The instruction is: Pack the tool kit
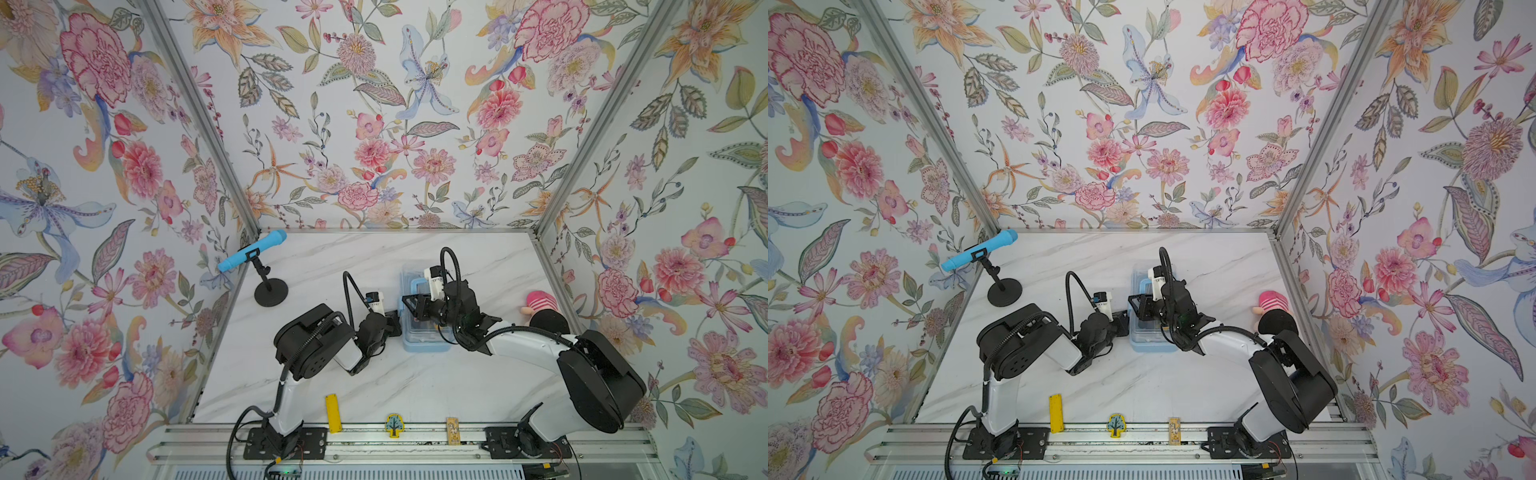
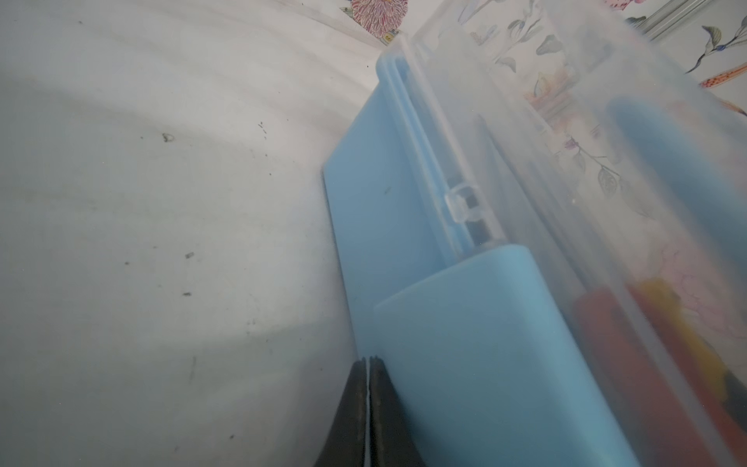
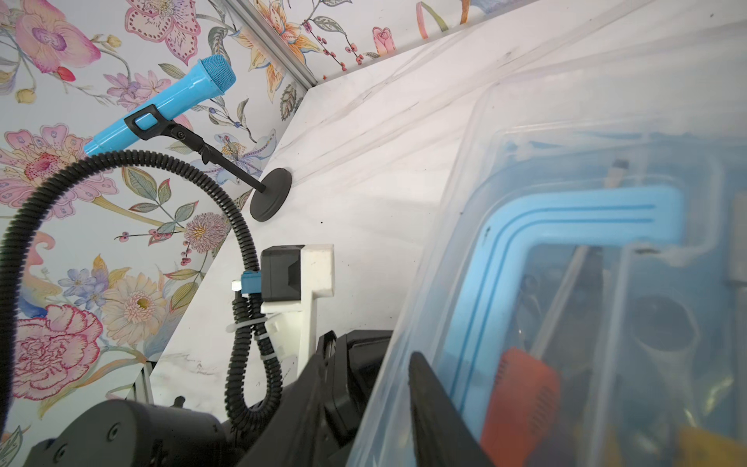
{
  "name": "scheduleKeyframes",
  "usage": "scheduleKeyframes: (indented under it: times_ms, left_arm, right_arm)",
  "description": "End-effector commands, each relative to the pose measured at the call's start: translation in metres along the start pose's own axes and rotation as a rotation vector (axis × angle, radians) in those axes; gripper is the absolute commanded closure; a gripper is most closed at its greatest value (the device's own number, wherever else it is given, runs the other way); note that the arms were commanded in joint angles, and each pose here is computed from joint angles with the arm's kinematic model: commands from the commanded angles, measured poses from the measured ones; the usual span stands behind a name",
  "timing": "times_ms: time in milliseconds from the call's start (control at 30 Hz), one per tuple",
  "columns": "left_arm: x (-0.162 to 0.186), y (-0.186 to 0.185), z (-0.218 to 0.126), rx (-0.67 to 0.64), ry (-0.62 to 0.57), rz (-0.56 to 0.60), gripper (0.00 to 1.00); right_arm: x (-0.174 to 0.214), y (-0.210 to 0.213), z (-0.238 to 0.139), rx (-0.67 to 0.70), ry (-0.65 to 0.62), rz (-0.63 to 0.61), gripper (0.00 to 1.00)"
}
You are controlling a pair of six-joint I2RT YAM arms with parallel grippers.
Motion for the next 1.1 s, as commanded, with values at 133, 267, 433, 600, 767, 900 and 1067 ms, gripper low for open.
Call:
scheduleKeyframes:
  times_ms: [133,267,433,600,767,900,1067]
  left_arm:
    - [0.009,-0.079,0.015,0.266,0.138,0.186,0.90]
    - [0.008,-0.068,0.013,0.226,0.155,0.196,0.88]
    - [0.009,-0.055,0.007,0.182,0.181,0.195,0.83]
    - [0.011,-0.045,0.000,0.146,0.186,0.196,0.79]
    - [0.011,-0.037,-0.005,0.100,0.195,0.207,0.77]
    - [0.010,-0.026,-0.007,0.046,0.206,0.218,0.77]
    - [-0.001,-0.007,-0.012,0.004,0.196,0.174,0.77]
  right_arm:
    - [0.135,-0.041,0.004,0.091,0.450,0.155,0.65]
    - [0.131,-0.043,0.002,0.101,0.447,0.160,0.65]
    - [0.116,-0.044,-0.004,0.128,0.425,0.150,0.64]
    - [0.100,-0.042,-0.010,0.140,0.401,0.133,0.64]
    - [0.093,-0.041,-0.013,0.144,0.392,0.124,0.64]
    - [0.092,-0.040,-0.013,0.140,0.394,0.118,0.64]
    - [0.086,-0.035,-0.013,0.116,0.381,0.111,0.63]
Point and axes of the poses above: each gripper's point midway between its finger pads, its own z axis out along the fingers, its own y axis along the line the jaws close on, x = y × z, the point moved 3 cm from there along -z, back along the fingers, and after that the axes turned 9 degrees about -z, right-handed, at the moved point
